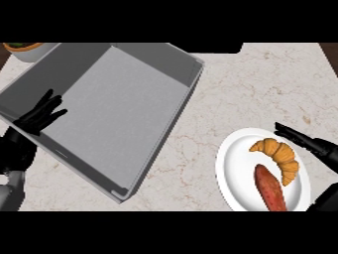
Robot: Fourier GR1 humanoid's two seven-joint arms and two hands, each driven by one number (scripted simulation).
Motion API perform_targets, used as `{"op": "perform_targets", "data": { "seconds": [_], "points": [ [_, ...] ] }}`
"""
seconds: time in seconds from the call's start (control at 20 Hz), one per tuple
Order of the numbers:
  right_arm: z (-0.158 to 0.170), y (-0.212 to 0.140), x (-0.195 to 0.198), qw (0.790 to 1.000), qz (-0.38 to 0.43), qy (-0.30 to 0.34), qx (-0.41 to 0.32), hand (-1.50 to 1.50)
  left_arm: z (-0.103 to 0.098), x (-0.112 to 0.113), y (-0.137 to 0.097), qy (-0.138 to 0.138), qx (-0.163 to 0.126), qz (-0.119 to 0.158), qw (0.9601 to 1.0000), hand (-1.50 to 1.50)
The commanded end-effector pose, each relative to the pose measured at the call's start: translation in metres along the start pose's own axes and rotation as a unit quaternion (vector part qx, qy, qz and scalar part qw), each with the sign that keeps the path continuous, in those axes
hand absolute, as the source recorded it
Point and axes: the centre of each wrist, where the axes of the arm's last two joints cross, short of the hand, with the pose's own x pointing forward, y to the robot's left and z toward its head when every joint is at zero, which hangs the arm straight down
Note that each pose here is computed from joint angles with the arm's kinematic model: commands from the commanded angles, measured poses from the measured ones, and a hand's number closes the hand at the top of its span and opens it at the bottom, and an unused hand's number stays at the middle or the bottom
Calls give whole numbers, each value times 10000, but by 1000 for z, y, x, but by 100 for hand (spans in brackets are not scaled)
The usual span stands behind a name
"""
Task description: Pick the sweet potato from the plate and place it in the cardboard box
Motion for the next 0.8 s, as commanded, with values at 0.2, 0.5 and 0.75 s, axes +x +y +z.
{"op": "perform_targets", "data": {
  "seconds": [0.2, 0.5, 0.75],
  "points": [
    [6, -29, 16, 9772, 1271, 347, 1663, -150, 6, -12, 36, 514, 444, -1440, 9872, 0],
    [-29, -21, 22, 9383, 2163, 784, 2581, -150, 1, -10, 39, 538, 484, -1579, 9848, 0],
    [-42, -6, 9, 9258, 2156, 883, 2977, -150, -3, -3, 49, 521, 607, -1637, 9833, 0]
  ]
}}
